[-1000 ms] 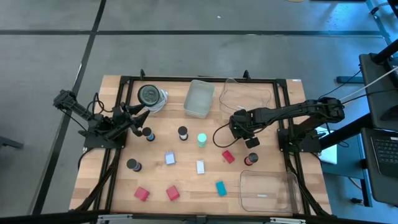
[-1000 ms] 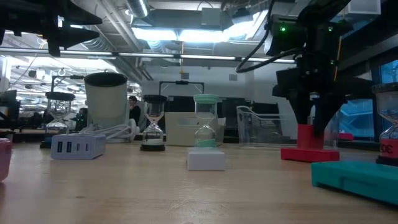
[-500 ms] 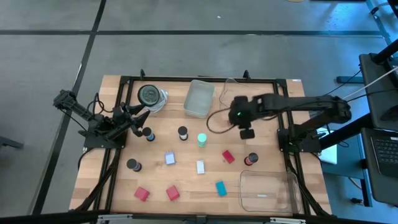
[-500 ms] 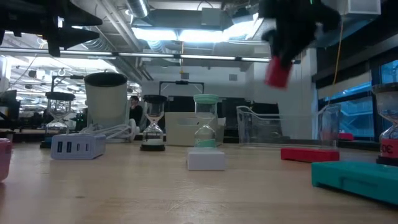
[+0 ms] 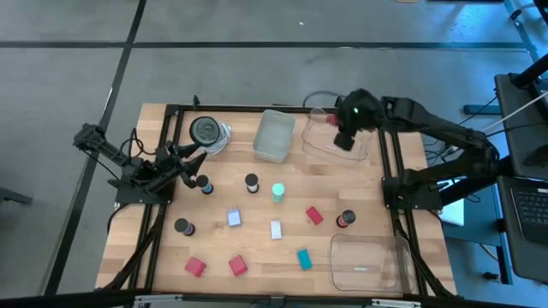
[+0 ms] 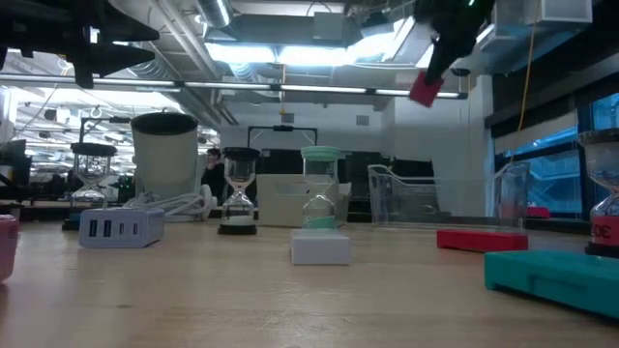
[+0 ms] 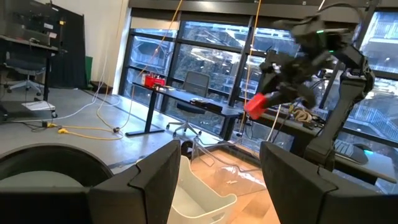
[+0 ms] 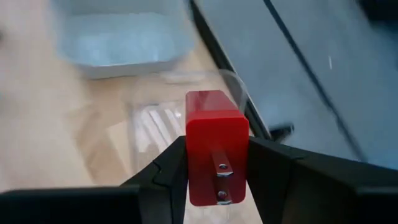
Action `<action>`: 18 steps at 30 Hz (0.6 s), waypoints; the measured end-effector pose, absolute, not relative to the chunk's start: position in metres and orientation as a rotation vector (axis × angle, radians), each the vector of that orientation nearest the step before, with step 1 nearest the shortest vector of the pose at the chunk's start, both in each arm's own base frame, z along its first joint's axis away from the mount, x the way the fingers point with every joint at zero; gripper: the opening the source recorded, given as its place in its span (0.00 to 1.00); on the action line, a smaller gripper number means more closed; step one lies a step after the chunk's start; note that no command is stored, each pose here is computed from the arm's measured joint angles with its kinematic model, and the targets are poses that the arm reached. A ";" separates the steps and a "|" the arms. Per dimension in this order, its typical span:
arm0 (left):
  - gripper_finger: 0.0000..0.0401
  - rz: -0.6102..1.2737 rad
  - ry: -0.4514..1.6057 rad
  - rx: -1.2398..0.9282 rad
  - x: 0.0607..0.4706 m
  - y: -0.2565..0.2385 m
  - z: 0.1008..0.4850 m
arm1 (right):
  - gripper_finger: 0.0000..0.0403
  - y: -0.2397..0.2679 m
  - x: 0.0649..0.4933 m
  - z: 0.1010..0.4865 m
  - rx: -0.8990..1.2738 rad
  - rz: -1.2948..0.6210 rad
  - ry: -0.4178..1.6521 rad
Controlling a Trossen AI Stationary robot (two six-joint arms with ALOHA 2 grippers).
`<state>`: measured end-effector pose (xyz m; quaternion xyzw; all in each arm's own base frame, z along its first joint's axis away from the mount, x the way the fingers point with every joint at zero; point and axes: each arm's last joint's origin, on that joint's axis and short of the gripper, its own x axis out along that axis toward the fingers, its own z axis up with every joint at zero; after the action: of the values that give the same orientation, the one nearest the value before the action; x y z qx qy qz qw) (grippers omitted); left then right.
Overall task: Pick & Place Office items
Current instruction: Put the top right red charger adapter into the top transparent bin
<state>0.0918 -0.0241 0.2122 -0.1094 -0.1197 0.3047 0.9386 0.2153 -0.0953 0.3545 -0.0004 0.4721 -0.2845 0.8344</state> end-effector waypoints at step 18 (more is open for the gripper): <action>0.54 0.633 -0.223 -0.158 0.092 -0.024 0.212 | 0.32 -0.169 0.254 0.270 0.322 -0.845 1.259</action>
<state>0.0917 -0.0240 0.2123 -0.0773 -0.1092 0.3102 0.9412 0.2541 -0.1689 0.2695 0.1454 0.5683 -0.3815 0.7144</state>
